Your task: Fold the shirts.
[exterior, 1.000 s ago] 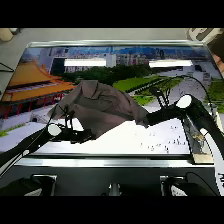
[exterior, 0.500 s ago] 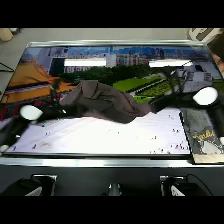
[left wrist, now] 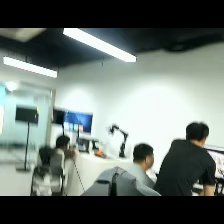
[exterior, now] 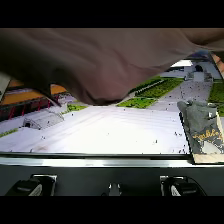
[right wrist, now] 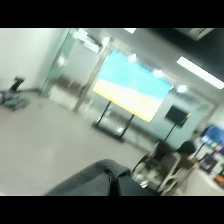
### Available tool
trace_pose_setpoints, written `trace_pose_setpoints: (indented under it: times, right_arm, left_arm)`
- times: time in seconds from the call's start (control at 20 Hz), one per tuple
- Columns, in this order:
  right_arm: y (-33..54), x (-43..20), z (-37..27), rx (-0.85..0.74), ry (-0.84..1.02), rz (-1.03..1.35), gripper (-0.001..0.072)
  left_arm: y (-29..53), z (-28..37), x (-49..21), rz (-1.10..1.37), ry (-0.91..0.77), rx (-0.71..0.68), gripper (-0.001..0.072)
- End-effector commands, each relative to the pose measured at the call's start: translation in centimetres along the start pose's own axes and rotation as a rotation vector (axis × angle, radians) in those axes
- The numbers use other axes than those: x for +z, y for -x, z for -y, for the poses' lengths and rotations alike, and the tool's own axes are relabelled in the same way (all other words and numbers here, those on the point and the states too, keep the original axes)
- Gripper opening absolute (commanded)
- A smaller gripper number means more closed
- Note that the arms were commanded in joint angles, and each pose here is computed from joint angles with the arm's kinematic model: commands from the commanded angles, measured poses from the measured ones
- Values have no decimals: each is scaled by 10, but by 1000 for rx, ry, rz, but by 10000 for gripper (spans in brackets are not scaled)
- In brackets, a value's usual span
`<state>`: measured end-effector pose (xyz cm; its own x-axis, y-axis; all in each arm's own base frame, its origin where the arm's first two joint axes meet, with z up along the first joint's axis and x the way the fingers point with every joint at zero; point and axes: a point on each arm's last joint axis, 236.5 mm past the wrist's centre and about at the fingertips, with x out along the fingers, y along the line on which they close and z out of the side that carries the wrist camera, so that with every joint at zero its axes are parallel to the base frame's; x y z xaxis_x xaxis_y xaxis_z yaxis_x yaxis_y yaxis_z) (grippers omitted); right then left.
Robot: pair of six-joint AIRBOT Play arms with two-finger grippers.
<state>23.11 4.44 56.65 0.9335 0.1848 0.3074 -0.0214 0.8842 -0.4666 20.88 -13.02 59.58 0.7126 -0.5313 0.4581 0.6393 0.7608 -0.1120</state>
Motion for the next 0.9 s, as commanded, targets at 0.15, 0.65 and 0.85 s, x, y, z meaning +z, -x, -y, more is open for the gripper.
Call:
trace_pose_setpoints:
  times: [0.15, 0.65, 0.85]
  right_arm:
    - [20, -4, 21, -71, 67, -73, 17]
    - [-186, -236, -66, 116, -26, -454, 17]
    - [-245, -353, -141, 193, -281, -559, 18]
  left_arm:
    - [15, -20, 3, -73, -123, 137, 22]
    - [39, -194, -325, -907, 38, 484, 22]
    - [53, -250, -426, -1033, 89, 566, 22]
